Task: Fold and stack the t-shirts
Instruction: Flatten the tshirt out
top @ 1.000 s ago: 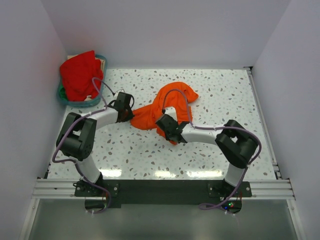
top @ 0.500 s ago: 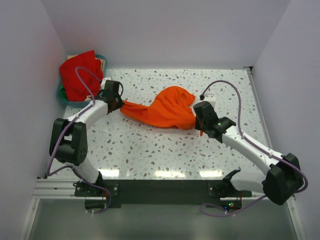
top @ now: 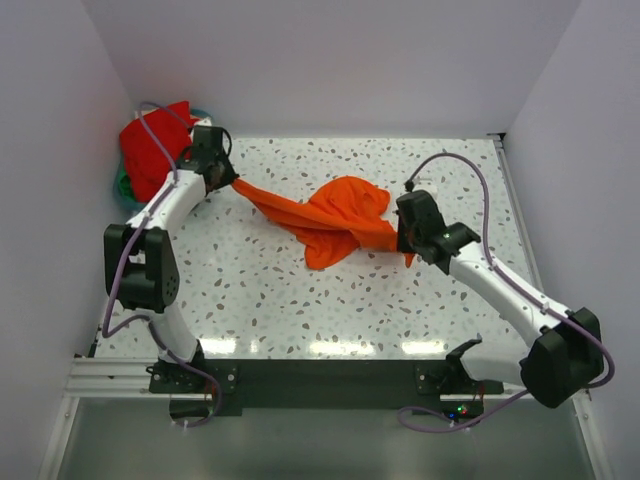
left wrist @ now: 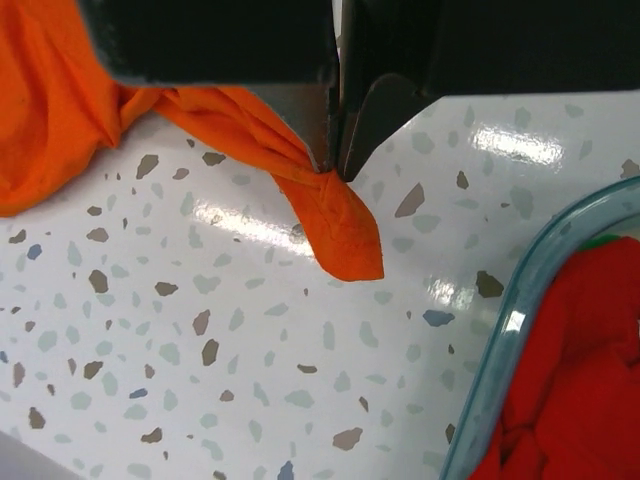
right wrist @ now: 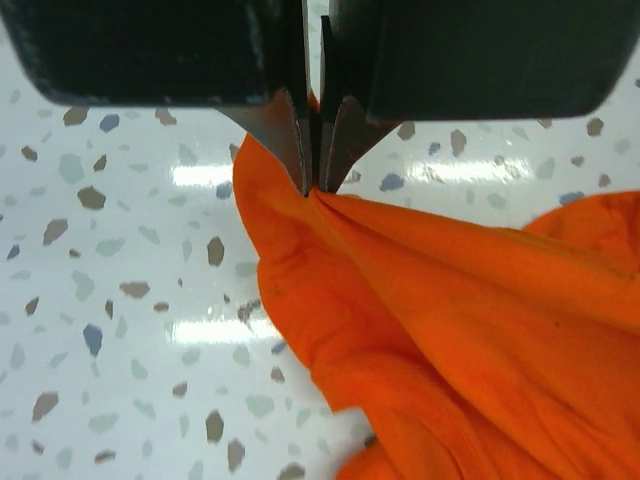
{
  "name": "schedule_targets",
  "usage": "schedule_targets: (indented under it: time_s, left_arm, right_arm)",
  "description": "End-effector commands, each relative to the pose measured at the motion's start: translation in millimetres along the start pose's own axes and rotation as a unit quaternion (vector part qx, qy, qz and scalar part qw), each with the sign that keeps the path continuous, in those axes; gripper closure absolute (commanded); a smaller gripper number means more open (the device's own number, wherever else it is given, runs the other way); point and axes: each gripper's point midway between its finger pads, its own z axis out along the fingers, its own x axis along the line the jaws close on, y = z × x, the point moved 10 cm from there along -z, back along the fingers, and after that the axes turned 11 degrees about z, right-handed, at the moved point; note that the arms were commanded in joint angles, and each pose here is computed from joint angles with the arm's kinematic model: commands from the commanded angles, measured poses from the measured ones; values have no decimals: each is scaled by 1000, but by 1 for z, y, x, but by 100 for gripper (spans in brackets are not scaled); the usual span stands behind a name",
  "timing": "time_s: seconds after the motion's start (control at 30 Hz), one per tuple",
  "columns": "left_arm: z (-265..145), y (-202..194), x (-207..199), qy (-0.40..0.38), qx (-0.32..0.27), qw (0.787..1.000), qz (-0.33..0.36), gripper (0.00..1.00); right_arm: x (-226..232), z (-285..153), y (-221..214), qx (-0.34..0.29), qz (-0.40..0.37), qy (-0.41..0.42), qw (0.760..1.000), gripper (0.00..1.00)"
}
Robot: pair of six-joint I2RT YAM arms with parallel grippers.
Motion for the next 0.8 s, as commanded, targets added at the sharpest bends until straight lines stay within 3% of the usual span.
schedule_targets:
  time_s: [0.0, 0.2, 0.3, 0.33, 0.43, 0.6, 0.7, 0.73, 0.77]
  left_arm:
    - [-36, 52, -4, -31, -79, 996, 0, 100]
    - [-55, 126, -22, -73, -167, 983, -13, 100]
    - [-68, 169, -33, -108, -224, 968, -31, 100]
    - [-80, 191, -37, -121, -257, 958, -42, 100]
    - [-115, 229, -40, -156, -330, 929, -57, 100]
    - [-181, 251, -17, -167, -422, 888, -72, 100]
    - [-191, 243, -2, -155, -430, 886, -74, 100]
    - [-191, 230, 3, -148, -419, 893, -70, 100]
    - [-189, 222, 4, -145, -412, 897, -68, 100]
  right_arm:
    - [15, -13, 46, -44, 5, 18, 999, 100]
    - [35, -6, 157, -124, 58, 29, 990, 100]
    - [46, -16, 221, -195, 85, 58, 975, 100]
    - [49, -43, 255, -246, 96, 75, 961, 100]
    - [51, -81, 300, -316, 102, 83, 940, 100]
    - [41, -142, 326, -410, 97, 94, 902, 100]
    - [31, -160, 312, -423, 93, 98, 896, 100]
    - [30, -140, 298, -393, 89, 93, 911, 100]
    - [23, -156, 288, -398, 96, 102, 907, 100]
